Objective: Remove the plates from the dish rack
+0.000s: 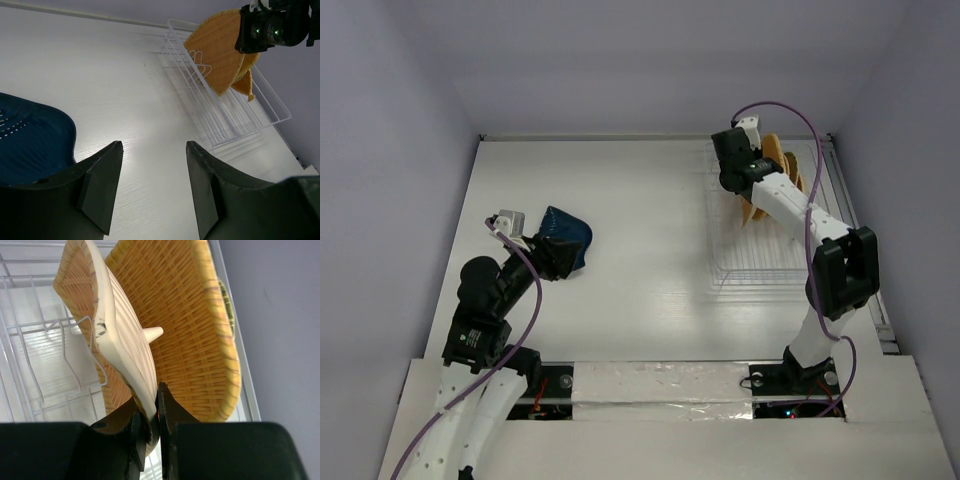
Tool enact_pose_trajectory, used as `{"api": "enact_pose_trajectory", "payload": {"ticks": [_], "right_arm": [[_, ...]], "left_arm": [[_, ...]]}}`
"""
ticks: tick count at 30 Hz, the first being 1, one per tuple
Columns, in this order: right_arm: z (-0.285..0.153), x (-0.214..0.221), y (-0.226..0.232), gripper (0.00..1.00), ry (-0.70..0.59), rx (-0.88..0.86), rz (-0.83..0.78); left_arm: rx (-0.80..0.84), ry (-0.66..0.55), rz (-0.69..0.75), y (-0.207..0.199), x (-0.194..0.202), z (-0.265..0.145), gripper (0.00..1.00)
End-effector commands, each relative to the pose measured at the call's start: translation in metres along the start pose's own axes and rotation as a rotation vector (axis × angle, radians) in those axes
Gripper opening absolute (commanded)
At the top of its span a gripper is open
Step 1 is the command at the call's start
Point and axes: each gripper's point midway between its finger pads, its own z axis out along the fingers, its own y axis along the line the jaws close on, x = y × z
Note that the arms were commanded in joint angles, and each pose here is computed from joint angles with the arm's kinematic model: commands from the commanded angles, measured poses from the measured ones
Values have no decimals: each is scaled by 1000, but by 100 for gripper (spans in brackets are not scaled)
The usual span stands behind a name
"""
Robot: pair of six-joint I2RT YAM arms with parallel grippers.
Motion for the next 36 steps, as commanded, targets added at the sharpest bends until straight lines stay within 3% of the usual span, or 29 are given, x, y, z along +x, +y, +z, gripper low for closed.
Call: {"api": "enact_pose_trajectory", "payload": {"ticks": [1,7,14,18,23,25,31,36], "right_arm": [[-32,-51,-36,0,-124,56,109],[-55,-72,-57,0,-174,53,161],[-117,-103,-102,0,-296,-2,291],[-155,-113,-89,0,-372,-110,321],[-209,-129,15,0,-460,-605,394],[-213,-123,52,0,-435,-751,439],[-218,-102,114,0,-351,-974,516],[-210,-77,157,0,-261,-1058,591]], "left_arm": [[35,-47,12,-8,-13,0,50],[39,-47,11,-9,-13,-1,50],[39,-43,12,-9,-12,0,50],[44,-41,12,-9,-12,1,50],[35,-49,9,-6,-14,1,50],[35,-49,10,-6,-14,1,50],[32,-46,7,-5,-13,2,50],[34,-44,7,-5,-13,2,50]]}}
